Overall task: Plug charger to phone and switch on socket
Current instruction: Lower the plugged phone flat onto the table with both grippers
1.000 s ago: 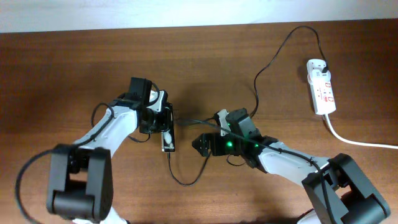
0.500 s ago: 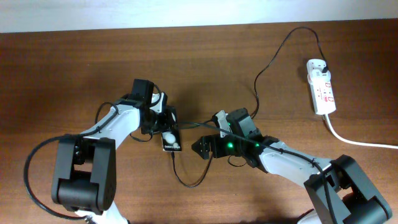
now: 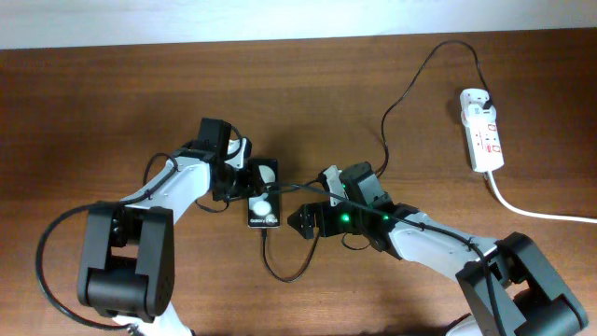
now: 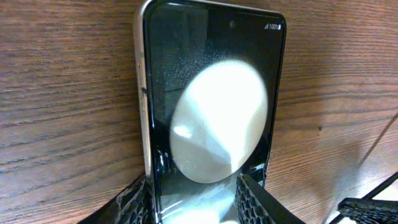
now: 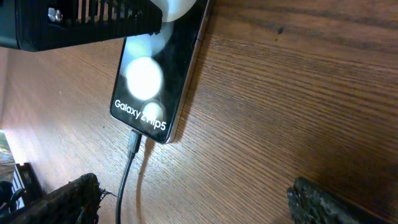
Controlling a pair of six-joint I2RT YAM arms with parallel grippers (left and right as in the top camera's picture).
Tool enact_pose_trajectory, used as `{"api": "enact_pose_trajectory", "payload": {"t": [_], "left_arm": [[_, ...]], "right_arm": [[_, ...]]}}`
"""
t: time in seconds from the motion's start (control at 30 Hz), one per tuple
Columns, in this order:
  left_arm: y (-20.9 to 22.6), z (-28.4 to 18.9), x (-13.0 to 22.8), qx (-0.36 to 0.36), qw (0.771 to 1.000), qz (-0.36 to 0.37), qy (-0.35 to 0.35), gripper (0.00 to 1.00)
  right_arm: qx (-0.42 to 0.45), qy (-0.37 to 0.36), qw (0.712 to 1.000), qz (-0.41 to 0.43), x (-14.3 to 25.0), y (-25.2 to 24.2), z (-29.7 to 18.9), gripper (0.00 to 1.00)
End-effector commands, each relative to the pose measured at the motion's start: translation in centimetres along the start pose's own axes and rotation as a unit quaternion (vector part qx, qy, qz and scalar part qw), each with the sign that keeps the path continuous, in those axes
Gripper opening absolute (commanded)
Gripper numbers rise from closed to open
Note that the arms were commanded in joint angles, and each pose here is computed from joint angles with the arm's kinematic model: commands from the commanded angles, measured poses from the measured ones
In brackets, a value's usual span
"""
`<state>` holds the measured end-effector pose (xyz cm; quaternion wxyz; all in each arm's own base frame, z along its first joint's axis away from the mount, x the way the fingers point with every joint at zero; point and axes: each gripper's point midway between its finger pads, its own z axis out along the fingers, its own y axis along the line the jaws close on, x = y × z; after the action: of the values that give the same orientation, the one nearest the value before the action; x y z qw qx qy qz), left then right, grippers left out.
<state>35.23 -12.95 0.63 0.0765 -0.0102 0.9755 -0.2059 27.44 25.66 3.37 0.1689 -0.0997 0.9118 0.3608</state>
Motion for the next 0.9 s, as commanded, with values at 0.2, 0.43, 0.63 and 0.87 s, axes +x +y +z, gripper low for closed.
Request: {"api": "enact_pose_trajectory", "payload": {"t": [0.2,0.43,0.63,0.87], "left_arm": [[0.6,0.4,0.2,-0.013,1.0,0.003,0.003,0.49],[0.9,0.2,0.0,-0.012,1.0,-0.011,0.001,0.38],[4.6,-1.2,-0.3,-0.019,0.996,-0.092,-0.002,0.27],[8.0,-2.4,-0.3,-0.048,0.99,-0.134,-0.008,0.75]], "right_arm": [[0.001,0.004,1.0,-0.002,0.4,-0.3,0.1,0.99],[0.0,0.004,1.0,-0.002,0.4,-0.3,0.1,0.99],[0.001,0.004,1.0,-0.002,0.4,-0.3,0.1,0.99],[0.0,0.004,1.0,-0.002,0.4,-0.3,0.1,0.99]]}}
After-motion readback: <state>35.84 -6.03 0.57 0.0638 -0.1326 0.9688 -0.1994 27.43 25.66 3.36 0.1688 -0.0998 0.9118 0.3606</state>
